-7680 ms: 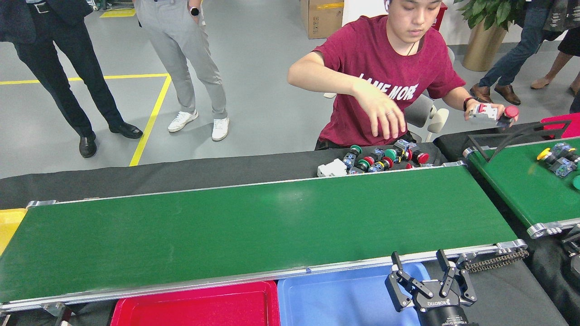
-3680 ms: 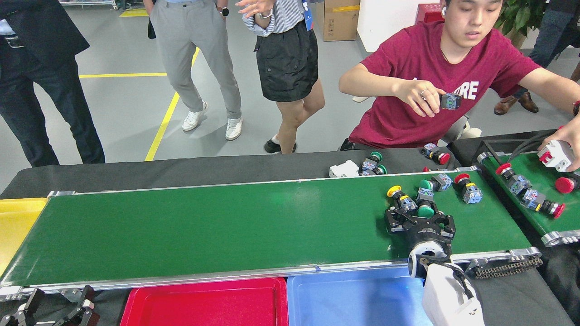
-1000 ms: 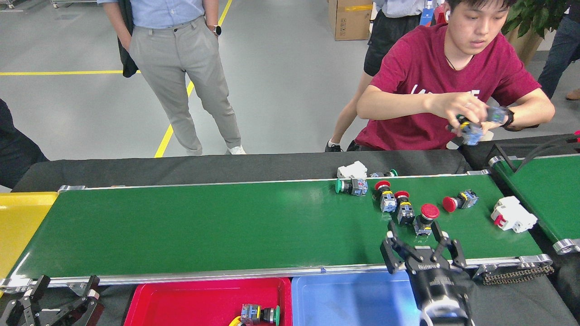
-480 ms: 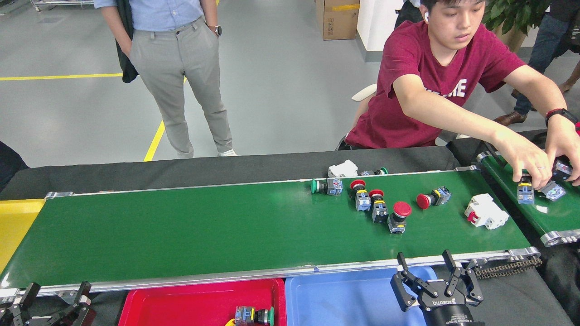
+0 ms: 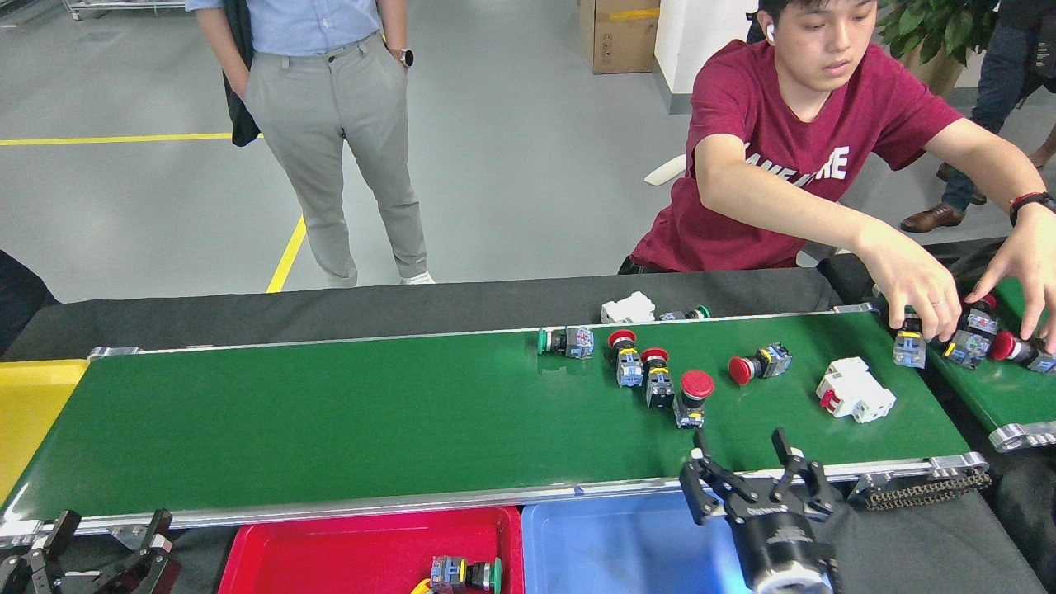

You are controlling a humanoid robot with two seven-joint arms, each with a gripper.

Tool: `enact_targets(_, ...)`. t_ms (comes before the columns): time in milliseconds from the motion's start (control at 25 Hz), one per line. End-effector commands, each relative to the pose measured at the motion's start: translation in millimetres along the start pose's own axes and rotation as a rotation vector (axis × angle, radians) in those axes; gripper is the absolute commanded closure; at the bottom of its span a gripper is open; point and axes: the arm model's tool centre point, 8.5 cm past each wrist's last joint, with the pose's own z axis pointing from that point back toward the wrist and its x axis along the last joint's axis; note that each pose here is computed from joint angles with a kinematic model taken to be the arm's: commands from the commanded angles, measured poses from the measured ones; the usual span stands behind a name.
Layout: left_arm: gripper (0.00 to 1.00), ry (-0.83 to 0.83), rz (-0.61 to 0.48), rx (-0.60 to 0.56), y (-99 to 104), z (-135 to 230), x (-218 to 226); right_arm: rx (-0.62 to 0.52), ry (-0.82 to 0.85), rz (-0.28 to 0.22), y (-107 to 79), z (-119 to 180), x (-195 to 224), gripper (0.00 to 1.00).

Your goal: Pick switch part from conveyor to tray

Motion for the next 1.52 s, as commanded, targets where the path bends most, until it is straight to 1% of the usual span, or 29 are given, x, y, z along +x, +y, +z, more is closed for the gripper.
enact_targets(0,0.00,0.000,-0.012,0.023,8,-3,-2,0.015,-0.016,0.008,3.2,-14,19,0.02)
enact_targets(120,0.00,-0.002,-0.015,0.029,10,-5,-2,0.031,0.005,-0.004,1.5,-38,38,0.02)
enact_targets(280,0.00,-0.031,-0.009,0.055,16,-20,8,0.075,0.041,0.036,1.2,-76,43,0.02)
enact_targets(360,0.00,-0.058,-0.005,0.056,15,-25,17,0.109,0.052,0.051,8.6,-84,43,0.02)
enact_targets(440,0.00,-0.078,-0.003,0.058,16,-29,24,0.121,0.060,0.061,7.8,-92,40,0.03)
enact_targets(480,0.00,-0.081,-0.002,0.063,17,-29,25,0.120,0.060,0.069,5.4,-95,38,0.08)
enact_targets(560,0.00,-0.082,-0.002,0.061,16,-29,26,0.133,0.036,0.085,7.6,-95,36,0.21)
enact_targets(600,0.00,-0.084,-0.002,0.065,17,-31,26,0.132,0.015,0.093,7.7,-96,35,0.30)
enact_targets(640,0.00,-0.091,-0.001,0.070,19,-33,29,0.136,-0.027,0.094,8.0,-96,36,0.52)
enact_targets(720,0.00,-0.093,-0.001,0.074,20,-35,30,0.139,-0.100,0.070,7.9,-96,40,0.91)
enact_targets(800,0.00,-0.090,-0.001,0.076,20,-35,29,0.138,-0.137,0.052,6.4,-95,45,0.91)
enact_targets(920,0.00,-0.090,-0.003,0.072,19,-34,28,0.124,-0.169,0.043,0.8,-96,50,0.92)
enact_targets(960,0.00,-0.090,-0.003,0.072,19,-34,28,0.106,-0.190,0.034,-5.1,-95,53,0.92)
enact_targets(1040,0.00,-0.084,0.000,0.073,19,-33,27,0.051,-0.244,0.021,-22.5,-92,57,0.92)
enact_targets(1120,0.00,-0.078,-0.002,0.072,19,-32,25,0.016,-0.290,0.009,-34.4,-81,58,0.91)
enact_targets(1200,0.00,-0.078,0.000,0.071,19,-32,25,-0.020,-0.368,-0.012,-46.5,-62,65,0.91)
enact_targets(1280,0.00,-0.078,0.000,0.065,17,-30,25,-0.049,-0.456,-0.026,-50.9,-39,71,0.91)
enact_targets(1360,0.00,-0.076,0.002,0.067,17,-30,25,-0.071,-0.611,-0.036,-47.3,-4,84,0.89)
enact_targets(1440,0.00,-0.075,-0.001,0.066,18,-30,24,-0.065,-0.731,-0.040,-40.7,21,96,0.89)
enact_targets(1480,0.00,-0.074,0.001,0.063,17,-29,25,-0.049,-0.788,-0.042,-34.1,36,100,0.88)
